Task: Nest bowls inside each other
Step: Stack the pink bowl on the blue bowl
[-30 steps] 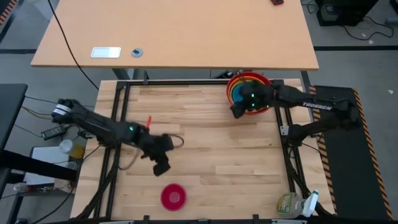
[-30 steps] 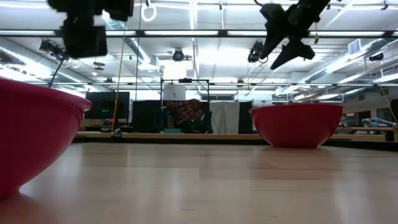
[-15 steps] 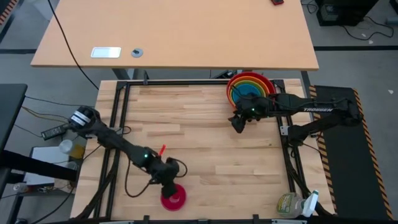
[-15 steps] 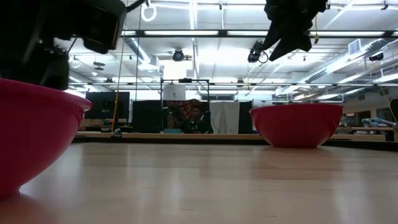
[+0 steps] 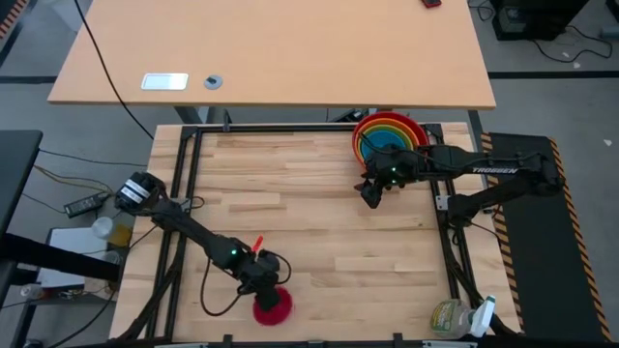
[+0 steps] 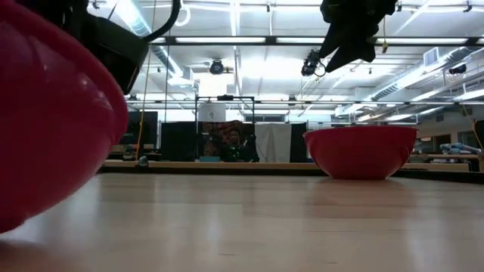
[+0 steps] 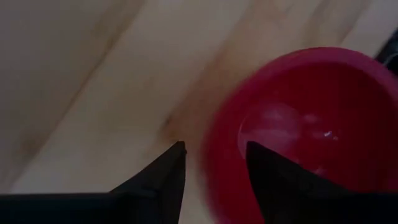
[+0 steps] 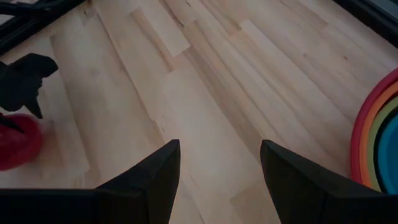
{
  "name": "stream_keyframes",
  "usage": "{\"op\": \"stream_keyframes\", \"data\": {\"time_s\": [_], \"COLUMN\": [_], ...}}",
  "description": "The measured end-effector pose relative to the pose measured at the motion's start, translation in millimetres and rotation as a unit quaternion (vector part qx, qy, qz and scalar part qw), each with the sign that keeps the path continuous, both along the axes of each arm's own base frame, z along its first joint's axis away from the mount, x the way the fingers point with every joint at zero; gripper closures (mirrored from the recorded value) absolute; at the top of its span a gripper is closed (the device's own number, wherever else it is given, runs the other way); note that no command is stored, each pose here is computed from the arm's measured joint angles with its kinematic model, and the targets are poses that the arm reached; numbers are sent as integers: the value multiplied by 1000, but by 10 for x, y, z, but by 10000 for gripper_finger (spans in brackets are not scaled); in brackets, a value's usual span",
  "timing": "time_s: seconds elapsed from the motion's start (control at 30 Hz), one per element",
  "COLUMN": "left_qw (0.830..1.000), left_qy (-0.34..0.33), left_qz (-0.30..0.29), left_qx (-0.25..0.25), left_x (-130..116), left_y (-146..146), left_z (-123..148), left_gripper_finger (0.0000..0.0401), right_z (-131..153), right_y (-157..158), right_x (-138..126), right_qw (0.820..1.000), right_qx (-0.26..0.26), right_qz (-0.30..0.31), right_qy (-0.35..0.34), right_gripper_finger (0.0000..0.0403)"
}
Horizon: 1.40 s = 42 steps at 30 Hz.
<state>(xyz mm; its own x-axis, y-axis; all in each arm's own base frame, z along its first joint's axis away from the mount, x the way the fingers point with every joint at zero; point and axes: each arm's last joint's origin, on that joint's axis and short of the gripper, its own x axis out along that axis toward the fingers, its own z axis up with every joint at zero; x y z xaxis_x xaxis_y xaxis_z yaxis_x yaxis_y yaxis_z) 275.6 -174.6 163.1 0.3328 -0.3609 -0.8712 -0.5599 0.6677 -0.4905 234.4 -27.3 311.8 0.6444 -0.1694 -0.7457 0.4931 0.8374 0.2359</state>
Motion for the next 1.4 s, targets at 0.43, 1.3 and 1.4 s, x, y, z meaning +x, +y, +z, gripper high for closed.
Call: {"op": "stream_keyframes", "data": {"time_s": [0.43,1.3,1.4], "left_qw": [1000,998,996], "left_qy": [-1,-6,-25], "left_qz": [22,58,87], "left_qx": [-9,-30,-25], "left_x": [49,245,334], "left_y": [-30,125,293], "left_z": [140,36,87], "left_gripper_finger": [237,387,386], "right_z": [10,-16,-32], "right_y": [-4,202,266], "right_x": [11,78,95], "right_qw": [1000,995,994], "right_qx": [-3,4,-8], "right_qz": [-2,101,108], "right_qy": [-7,-7,-2], "right_gripper_finger": [175,176,179]}}
